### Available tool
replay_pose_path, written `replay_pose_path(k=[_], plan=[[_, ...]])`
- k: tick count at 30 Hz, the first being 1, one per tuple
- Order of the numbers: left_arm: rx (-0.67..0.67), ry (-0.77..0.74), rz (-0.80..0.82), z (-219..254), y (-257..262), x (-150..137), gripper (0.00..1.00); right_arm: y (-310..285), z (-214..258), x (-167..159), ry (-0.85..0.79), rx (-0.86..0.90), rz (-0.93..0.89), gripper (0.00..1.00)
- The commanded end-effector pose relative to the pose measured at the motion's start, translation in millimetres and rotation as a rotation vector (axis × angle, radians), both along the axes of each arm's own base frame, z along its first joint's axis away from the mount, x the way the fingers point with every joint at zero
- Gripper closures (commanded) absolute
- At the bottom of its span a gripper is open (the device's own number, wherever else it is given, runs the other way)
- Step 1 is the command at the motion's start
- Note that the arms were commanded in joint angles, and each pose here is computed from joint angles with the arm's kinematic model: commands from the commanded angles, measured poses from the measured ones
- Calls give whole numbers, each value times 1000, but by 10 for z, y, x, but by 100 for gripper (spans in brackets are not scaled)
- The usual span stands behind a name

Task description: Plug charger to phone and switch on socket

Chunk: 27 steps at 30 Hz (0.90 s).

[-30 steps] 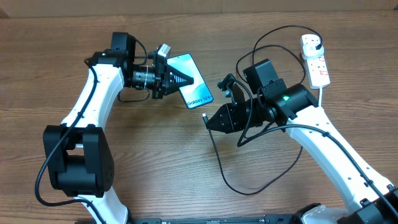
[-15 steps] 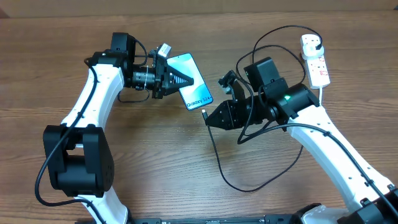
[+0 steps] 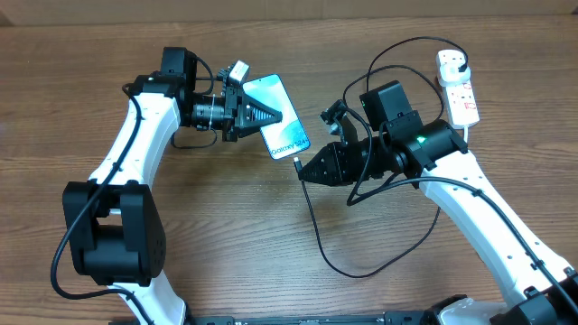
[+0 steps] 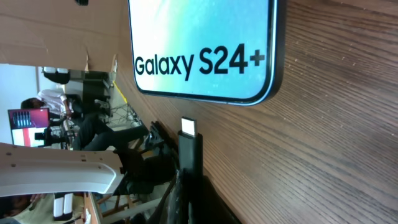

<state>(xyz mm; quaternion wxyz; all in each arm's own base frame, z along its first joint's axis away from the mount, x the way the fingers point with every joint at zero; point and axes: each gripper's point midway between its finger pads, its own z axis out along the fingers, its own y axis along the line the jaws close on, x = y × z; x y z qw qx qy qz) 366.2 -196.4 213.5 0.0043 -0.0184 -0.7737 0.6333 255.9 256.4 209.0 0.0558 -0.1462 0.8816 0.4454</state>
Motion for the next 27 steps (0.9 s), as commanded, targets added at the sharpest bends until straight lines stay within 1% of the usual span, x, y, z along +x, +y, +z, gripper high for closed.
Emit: replay_pose_path(k=[1,27], plan=[[-75,-40,-19,171,-13,-19,96,23,197,8,-38,39,5,96],[-74,-32,-19,169,-12,-27,96,43,217,48,-24,49,-20,96]])
